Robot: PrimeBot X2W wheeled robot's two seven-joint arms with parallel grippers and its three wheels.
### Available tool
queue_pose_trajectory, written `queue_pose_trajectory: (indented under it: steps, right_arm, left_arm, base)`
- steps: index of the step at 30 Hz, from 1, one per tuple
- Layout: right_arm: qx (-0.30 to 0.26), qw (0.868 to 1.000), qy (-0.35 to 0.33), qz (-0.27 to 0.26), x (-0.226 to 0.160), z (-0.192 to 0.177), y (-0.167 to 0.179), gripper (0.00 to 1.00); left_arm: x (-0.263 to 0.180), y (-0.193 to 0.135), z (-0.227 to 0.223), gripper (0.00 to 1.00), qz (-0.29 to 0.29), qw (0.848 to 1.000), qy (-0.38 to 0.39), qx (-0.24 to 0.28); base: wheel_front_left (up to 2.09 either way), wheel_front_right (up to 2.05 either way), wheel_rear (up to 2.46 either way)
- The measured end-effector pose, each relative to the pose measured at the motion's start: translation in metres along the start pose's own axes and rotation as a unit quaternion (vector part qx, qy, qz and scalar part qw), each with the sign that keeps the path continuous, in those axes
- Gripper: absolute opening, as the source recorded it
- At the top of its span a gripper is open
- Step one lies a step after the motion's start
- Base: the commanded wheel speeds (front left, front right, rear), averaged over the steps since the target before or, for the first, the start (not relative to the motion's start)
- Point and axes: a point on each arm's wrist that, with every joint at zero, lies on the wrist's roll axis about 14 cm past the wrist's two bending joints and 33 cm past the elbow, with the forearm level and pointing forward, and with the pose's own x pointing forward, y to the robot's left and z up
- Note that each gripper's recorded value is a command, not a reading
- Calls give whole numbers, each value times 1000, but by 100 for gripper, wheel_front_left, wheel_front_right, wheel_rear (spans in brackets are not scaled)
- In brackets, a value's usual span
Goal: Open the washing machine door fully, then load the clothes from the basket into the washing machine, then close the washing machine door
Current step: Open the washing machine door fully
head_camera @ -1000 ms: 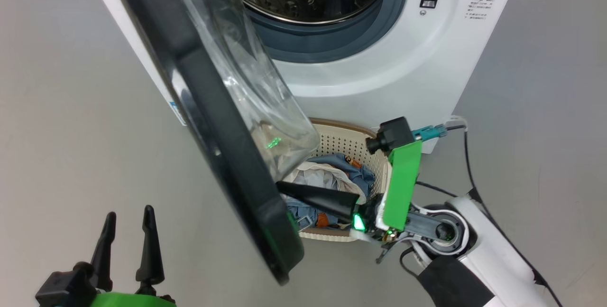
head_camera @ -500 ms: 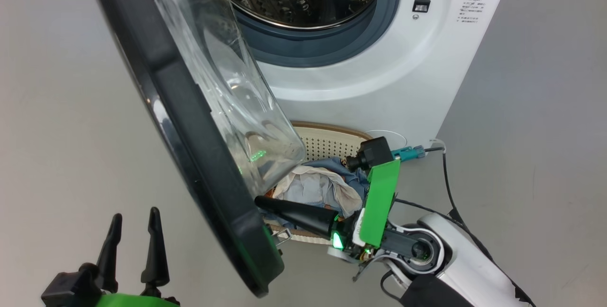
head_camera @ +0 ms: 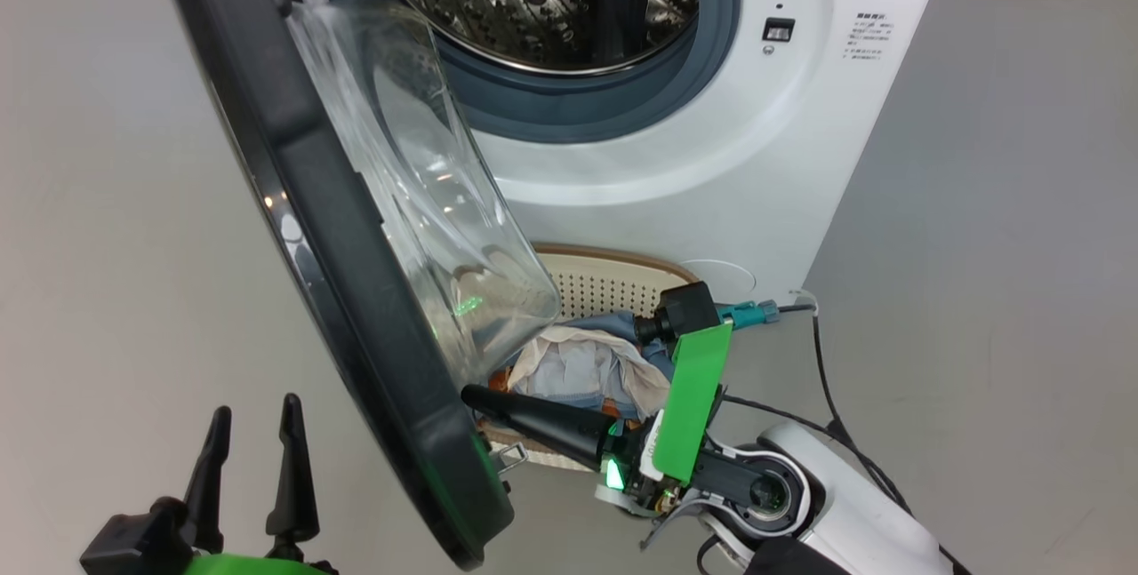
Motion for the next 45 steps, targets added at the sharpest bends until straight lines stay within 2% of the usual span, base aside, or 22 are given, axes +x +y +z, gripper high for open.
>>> queue_pose_trajectory:
  steps: [10,17,21,23,27,28,30,31,32,33,41,44,45]
  right_arm:
    - [-9,1000,-29,4,-4,-3,11,0]
    - [-65,994,-83,-4,-17,14,19,0]
    - [-127,982,-137,-26,-35,34,21,0]
    - [-161,972,-169,-37,-47,46,23,0]
    - [-246,940,-224,-77,-74,63,18,0]
    - [-263,931,-238,-83,-81,67,18,8]
    - [-298,914,-260,-95,-94,72,17,34]
    - [-313,905,-269,-100,-99,74,16,42]
    - [-326,897,-280,-105,-105,76,15,86]
    - [-338,888,-292,-108,-112,78,15,100]
    - [-424,827,-328,-171,-162,97,3,100]
    - [-458,793,-357,-186,-183,111,13,100]
    - [-474,773,-370,-202,-197,113,13,100]
  left_arm:
    - [-3,-3,7,100,-7,1000,-12,-4]
    - [-5,-5,6,100,-12,1000,-10,-3]
    - [-3,-8,7,100,-17,1000,-12,-4]
    - [-2,-10,7,100,-22,1000,-12,-5]
    - [-4,-13,5,100,-28,1000,-8,-4]
    - [-4,-13,3,100,-28,1000,-6,-4]
    - [-4,-15,3,100,-31,999,-6,-5]
    - [-3,-16,3,100,-33,999,-6,-5]
    - [-3,-17,3,100,-34,999,-6,-5]
    - [-2,-17,3,100,-36,999,-6,-5]
    - [1,-23,1,100,-46,999,-4,-6]
    - [3,-25,0,100,-49,999,-3,-6]
    - [3,-25,0,100,-50,999,-3,-6]
  base:
    - [0,0,0]
    - [0,0,0]
    - [0,0,0]
    - [0,0,0]
    - [0,0,0]
    - [0,0,0]
    - [0,0,0]
    - [0,0,0]
    - [0,0,0]
    - [0,0,0]
    - [0,0,0]
    - [0,0,0]
    - [0,0,0]
